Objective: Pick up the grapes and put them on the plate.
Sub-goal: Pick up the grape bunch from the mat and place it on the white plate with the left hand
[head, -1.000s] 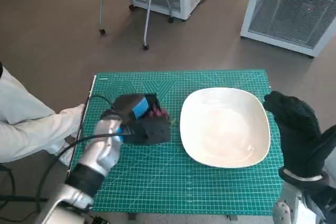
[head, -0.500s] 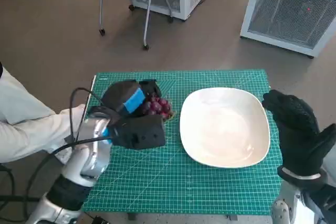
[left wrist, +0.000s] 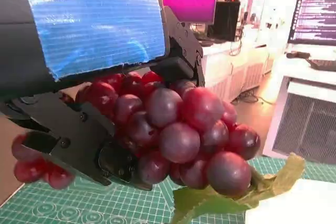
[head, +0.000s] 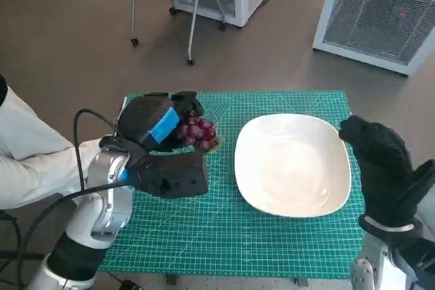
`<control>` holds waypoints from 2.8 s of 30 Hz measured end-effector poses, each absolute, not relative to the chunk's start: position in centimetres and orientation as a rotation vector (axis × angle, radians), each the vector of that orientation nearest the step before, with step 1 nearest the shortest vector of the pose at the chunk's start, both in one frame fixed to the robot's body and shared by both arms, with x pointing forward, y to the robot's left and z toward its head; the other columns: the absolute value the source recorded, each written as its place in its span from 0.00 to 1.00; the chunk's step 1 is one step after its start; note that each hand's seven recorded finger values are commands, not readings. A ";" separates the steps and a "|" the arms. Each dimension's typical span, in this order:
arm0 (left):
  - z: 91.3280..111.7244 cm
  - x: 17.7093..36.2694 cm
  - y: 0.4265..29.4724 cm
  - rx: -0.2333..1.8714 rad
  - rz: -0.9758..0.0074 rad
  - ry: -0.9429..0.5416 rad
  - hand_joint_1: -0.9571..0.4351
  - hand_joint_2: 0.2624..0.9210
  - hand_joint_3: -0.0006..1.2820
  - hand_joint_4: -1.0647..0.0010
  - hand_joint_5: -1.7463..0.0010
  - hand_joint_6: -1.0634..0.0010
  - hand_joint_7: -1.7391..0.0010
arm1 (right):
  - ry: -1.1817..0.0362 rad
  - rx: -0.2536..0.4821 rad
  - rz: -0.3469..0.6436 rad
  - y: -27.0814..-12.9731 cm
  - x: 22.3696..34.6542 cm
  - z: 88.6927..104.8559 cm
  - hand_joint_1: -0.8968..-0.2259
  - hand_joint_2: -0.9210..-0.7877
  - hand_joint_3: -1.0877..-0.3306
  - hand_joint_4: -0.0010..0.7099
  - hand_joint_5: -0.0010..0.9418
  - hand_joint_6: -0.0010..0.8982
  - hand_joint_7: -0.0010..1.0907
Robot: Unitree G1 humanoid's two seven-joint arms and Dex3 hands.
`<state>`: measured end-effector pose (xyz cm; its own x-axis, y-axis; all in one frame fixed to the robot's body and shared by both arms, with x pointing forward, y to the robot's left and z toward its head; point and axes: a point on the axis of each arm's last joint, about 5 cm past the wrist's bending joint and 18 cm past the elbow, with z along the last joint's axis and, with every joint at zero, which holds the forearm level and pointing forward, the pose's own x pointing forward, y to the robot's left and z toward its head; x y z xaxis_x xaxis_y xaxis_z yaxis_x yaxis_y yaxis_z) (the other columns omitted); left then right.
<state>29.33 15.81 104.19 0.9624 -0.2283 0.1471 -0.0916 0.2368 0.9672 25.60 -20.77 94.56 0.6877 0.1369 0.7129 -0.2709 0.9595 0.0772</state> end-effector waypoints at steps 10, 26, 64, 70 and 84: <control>104.1 30.0 13.3 1.333 -0.149 -0.305 0.69 0.98 0.04 0.33 0.25 0.32 0.48 | -0.776 0.182 0.228 -20.8 25.7 94.5 0.73 0.00 0.67 0.76 0.28 0.27 0.75; 106.5 30.9 4.6 1.385 -0.344 -0.581 0.69 1.00 0.11 0.40 0.23 0.51 0.34 | -0.787 0.179 0.232 -21.1 25.6 94.6 0.73 0.00 0.67 0.76 0.28 0.28 0.75; 103.7 33.4 -0.4 1.382 -0.564 -0.369 0.69 1.00 0.25 0.65 0.15 0.64 0.16 | -0.801 0.172 0.166 -21.9 24.6 94.4 0.73 0.00 0.69 0.78 0.26 0.30 0.72; 103.6 33.4 -0.4 1.353 -0.578 -0.365 0.79 0.91 0.33 0.64 0.12 0.67 0.41 | -0.801 0.177 0.169 -21.8 24.6 94.4 0.73 0.00 0.69 0.78 0.25 0.31 0.72; 102.7 33.3 -0.6 1.456 -0.576 -0.329 0.34 0.92 0.03 0.87 0.97 0.80 0.99 | -0.795 0.183 0.169 -21.6 24.6 94.4 0.74 0.00 0.68 0.78 0.25 0.30 0.72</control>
